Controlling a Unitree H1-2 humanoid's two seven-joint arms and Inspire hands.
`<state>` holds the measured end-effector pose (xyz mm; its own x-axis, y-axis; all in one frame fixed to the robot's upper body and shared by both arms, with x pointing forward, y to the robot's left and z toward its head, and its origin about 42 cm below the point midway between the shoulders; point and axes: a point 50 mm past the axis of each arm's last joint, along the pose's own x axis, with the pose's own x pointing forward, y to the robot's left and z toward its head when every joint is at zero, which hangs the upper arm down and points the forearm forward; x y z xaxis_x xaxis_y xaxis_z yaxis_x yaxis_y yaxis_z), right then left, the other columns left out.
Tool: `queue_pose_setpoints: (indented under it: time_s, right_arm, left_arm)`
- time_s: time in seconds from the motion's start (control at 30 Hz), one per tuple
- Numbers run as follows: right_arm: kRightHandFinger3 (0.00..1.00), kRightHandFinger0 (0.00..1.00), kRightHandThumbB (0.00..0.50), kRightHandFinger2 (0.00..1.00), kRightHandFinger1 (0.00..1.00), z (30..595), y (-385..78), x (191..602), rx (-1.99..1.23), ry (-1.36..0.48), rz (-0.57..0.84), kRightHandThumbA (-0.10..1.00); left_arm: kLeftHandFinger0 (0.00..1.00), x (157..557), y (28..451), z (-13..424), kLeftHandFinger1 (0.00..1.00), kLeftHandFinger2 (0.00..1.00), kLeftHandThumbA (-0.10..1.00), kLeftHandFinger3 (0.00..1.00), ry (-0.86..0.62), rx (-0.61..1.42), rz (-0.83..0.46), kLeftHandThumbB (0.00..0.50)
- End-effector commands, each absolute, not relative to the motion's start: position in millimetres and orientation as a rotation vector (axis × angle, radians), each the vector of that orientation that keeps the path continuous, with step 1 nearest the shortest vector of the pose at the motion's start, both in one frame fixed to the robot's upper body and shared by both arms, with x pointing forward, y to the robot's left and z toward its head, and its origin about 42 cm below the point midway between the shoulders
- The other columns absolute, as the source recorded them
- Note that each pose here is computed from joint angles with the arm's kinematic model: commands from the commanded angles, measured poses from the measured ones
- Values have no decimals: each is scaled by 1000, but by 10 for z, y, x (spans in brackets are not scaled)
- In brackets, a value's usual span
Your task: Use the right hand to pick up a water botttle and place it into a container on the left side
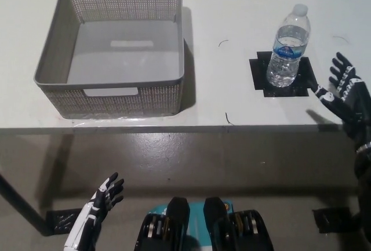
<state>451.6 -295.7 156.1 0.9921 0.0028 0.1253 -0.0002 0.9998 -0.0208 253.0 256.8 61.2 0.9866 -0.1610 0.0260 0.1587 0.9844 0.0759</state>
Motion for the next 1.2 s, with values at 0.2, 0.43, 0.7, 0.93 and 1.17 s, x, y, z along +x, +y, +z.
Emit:
queue_pose_setpoints:
  time_s: [0.2, 0.43, 0.7, 0.93, 1.17]
  right_arm:
    - [1000, 1000, 457, 1000, 1000, 1892, -2941, 5037, 17, -196, 34, 1000]
    - [1000, 1000, 448, 1000, 1000, 1989, -2727, 5189, 21, -201, 84, 1000]
    - [1000, 1000, 500, 1000, 1000, 2165, -2532, 5348, -89, -209, 150, 1000]
    - [1000, 1000, 500, 1000, 1000, 2408, -2255, 5530, -184, -224, 221, 775]
    - [963, 656, 427, 745, 709, 2596, -1957, 5764, -204, -92, 36, 259]
  left_arm:
    - [1000, 2571, 2564, 693, 1000, 1000, 1000, 1000, -102, 67, -168, 139]
    - [1000, 2570, 2568, 698, 1000, 1000, 1000, 1000, -106, 75, -171, 153]
    - [1000, 2583, 2575, 707, 1000, 1000, 1000, 1000, -105, 73, -176, 149]
    - [1000, 2594, 2559, 714, 1000, 1000, 1000, 1000, -107, 71, -177, 156]
    - [1000, 2597, 2514, 698, 1000, 1000, 1000, 1000, -114, 60, -182, 157]
